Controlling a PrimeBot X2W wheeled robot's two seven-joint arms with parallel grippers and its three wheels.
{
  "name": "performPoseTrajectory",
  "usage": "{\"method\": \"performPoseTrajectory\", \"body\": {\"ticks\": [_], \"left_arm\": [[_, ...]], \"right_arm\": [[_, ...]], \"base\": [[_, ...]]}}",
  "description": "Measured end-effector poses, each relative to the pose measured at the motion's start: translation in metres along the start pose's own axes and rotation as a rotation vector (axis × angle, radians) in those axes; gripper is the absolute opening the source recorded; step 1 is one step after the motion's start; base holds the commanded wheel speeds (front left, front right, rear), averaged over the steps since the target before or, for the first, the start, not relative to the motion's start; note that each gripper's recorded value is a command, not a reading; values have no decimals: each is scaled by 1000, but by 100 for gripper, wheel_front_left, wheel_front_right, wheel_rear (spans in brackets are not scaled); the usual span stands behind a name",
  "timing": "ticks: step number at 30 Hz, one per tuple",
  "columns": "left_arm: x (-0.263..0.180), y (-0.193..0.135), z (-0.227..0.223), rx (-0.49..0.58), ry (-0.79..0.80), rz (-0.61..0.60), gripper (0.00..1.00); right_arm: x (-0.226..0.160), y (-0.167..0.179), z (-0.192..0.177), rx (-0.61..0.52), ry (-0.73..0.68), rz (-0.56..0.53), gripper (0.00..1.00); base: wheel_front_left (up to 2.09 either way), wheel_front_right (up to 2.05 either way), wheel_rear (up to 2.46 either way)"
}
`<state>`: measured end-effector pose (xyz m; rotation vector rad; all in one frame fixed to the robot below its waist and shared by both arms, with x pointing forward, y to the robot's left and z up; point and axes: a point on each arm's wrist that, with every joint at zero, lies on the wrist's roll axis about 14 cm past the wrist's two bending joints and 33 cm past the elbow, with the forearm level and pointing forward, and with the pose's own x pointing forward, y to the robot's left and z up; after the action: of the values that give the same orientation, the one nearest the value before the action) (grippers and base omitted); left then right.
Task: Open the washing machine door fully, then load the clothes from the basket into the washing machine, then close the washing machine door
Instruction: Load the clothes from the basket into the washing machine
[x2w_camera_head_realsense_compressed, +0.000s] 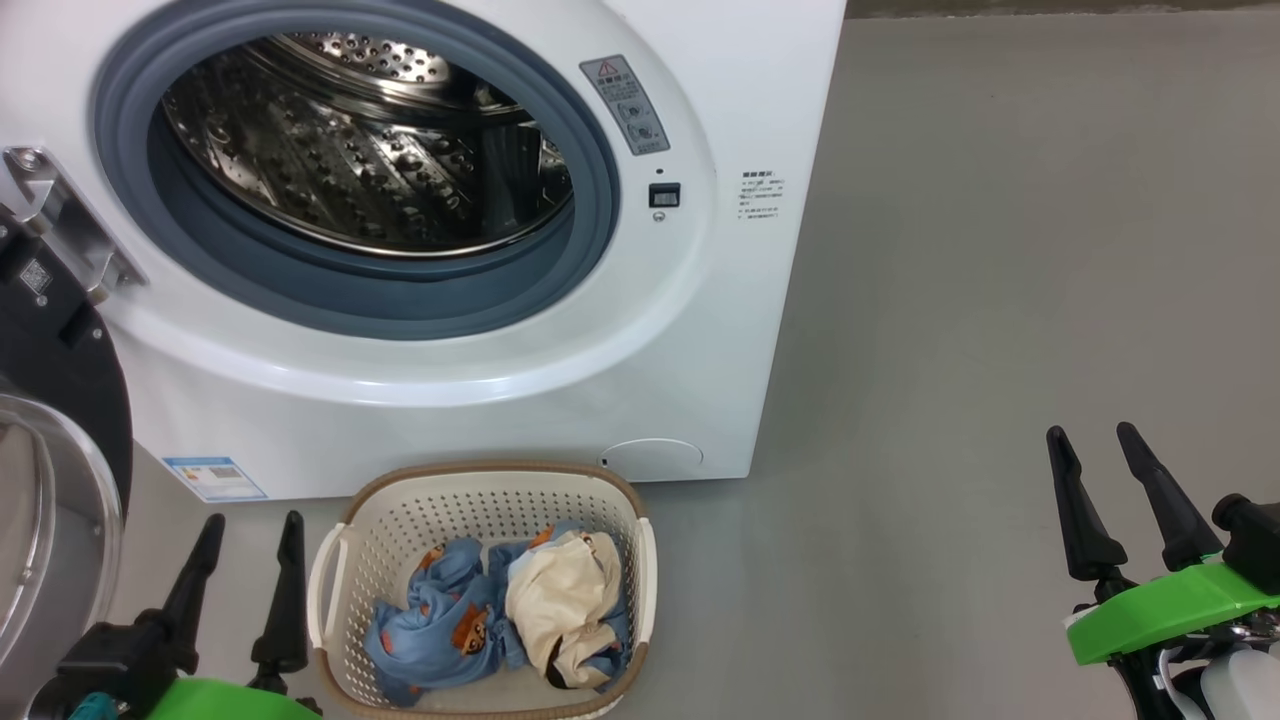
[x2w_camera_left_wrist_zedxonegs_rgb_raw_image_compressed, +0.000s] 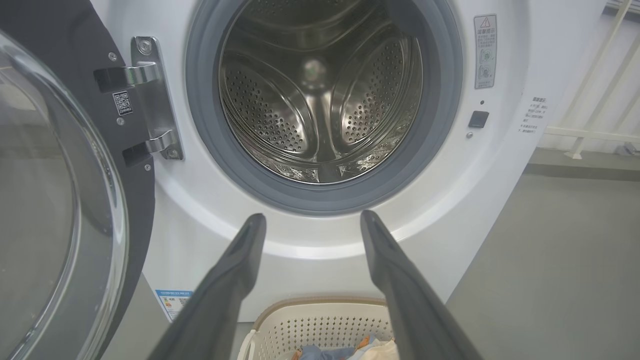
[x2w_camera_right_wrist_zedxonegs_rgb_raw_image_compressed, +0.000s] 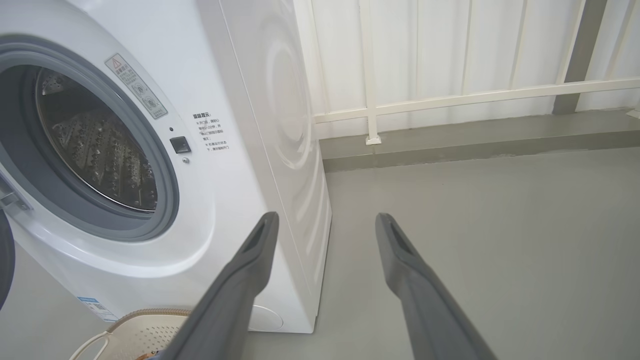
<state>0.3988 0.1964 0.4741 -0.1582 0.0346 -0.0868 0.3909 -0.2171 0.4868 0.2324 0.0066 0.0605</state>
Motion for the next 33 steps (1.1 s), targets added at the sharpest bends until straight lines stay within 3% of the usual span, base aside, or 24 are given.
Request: {"method": "performPoseTrajectory", "body": {"ticks": [12, 21, 33], "left_arm": [[-1, -6, -23, -37, 60, 8, 100], [2, -6, -77, -39, 233, 10, 100], [30, -6, -152, 52, 491, -43, 100]], "right_arm": [[2, 1, -6, 8, 14, -2, 100], [19, 6, -18, 21, 38, 10, 100], [50, 6, -46, 37, 95, 13, 100]], "base": [[3, -3, 0], [0, 0, 0], [0, 0, 0]]}}
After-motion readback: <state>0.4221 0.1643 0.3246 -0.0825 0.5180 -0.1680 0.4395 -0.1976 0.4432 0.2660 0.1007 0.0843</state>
